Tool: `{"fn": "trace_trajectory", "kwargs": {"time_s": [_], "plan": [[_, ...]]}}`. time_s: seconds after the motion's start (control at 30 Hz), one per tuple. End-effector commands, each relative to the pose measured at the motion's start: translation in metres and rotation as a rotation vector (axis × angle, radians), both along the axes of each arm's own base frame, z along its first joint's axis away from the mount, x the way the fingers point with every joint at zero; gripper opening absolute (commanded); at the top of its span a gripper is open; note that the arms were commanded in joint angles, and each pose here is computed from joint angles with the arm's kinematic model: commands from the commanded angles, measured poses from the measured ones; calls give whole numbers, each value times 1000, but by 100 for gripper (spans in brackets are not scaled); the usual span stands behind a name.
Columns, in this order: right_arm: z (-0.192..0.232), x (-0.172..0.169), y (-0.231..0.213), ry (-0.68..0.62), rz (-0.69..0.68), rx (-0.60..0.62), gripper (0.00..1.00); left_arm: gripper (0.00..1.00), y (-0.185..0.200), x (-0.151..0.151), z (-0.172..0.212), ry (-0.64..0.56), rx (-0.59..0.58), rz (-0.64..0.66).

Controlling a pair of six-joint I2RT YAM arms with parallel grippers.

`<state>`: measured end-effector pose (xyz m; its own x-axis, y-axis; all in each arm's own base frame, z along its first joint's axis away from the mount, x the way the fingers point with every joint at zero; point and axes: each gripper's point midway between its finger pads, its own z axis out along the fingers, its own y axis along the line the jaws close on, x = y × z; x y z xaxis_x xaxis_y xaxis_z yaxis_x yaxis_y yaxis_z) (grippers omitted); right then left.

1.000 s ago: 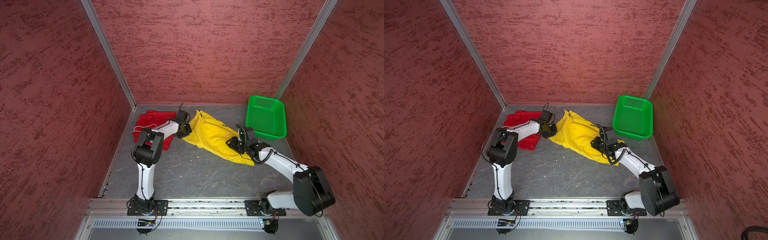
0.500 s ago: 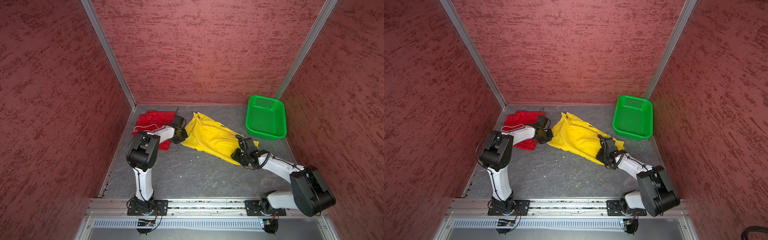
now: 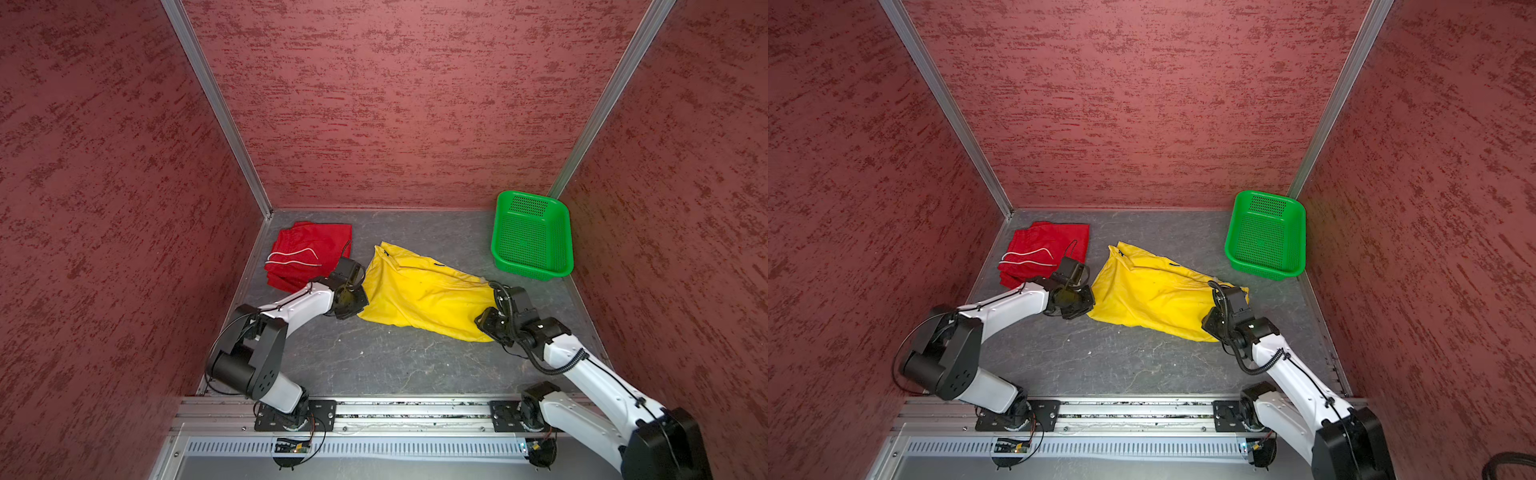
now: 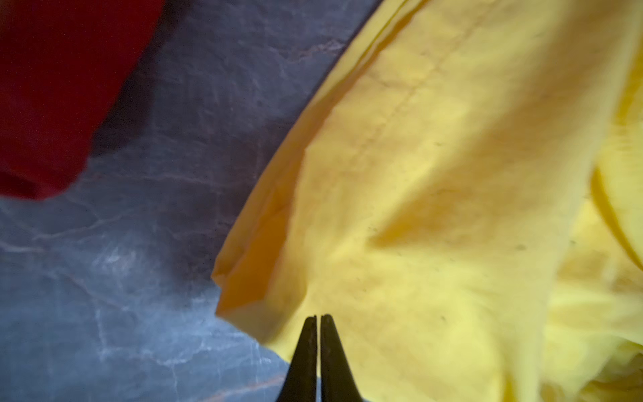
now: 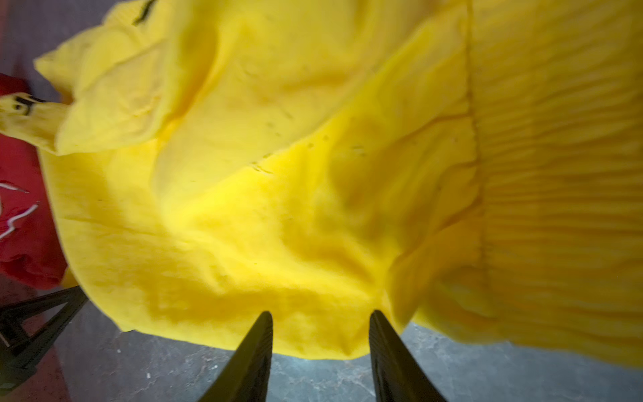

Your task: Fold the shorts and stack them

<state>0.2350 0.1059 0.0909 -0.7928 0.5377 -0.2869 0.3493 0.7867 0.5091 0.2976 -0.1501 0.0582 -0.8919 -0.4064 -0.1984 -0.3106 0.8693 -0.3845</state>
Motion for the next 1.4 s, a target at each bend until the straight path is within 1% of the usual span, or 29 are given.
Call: {"fn": "trace_trajectory", "kwargs": {"time_s": [0.0, 0.1, 0.2, 0.33, 0.43, 0.6, 0.73, 0.97, 1.03, 1.1, 1.23, 1.3, 1.37], "plan": [[41, 19, 23, -110, 60, 58, 47, 11, -10, 7, 32, -79, -62, -5], [56, 33, 51, -163, 135, 82, 46, 9, -19, 10, 45, -106, -101, -47], [60, 47, 78, -197, 201, 95, 45, 6, -22, 12, 42, -106, -112, -64], [42, 57, 101, -180, 239, 109, 44, 2, -21, 11, 22, -63, -90, -63], [20, 56, 104, -138, 240, 102, 44, 0, -20, 8, 3, -31, -84, -56], [-16, 49, 90, -49, 211, 31, 44, 0, -18, 7, -30, 24, -66, -48], [-51, 34, 70, 54, 171, -19, 44, 0, -8, 4, -50, 68, -30, -24], [-98, 0, 13, 220, 74, -123, 44, 0, 27, -27, -67, 128, 18, 49], [-103, -5, -1, 242, 47, -141, 44, 0, 38, -37, -70, 134, 25, 74], [-102, -4, -6, 237, 37, -143, 44, 0, 45, -44, -73, 135, 27, 89], [-94, 2, -12, 229, 41, -174, 45, 0, 48, -48, -75, 146, 22, 97], [-91, 2, -8, 222, 53, -153, 45, 0, 47, -51, -75, 152, 17, 99], [-92, -5, -2, 228, 68, -120, 45, 0, 46, -54, -74, 158, 17, 96]]}}
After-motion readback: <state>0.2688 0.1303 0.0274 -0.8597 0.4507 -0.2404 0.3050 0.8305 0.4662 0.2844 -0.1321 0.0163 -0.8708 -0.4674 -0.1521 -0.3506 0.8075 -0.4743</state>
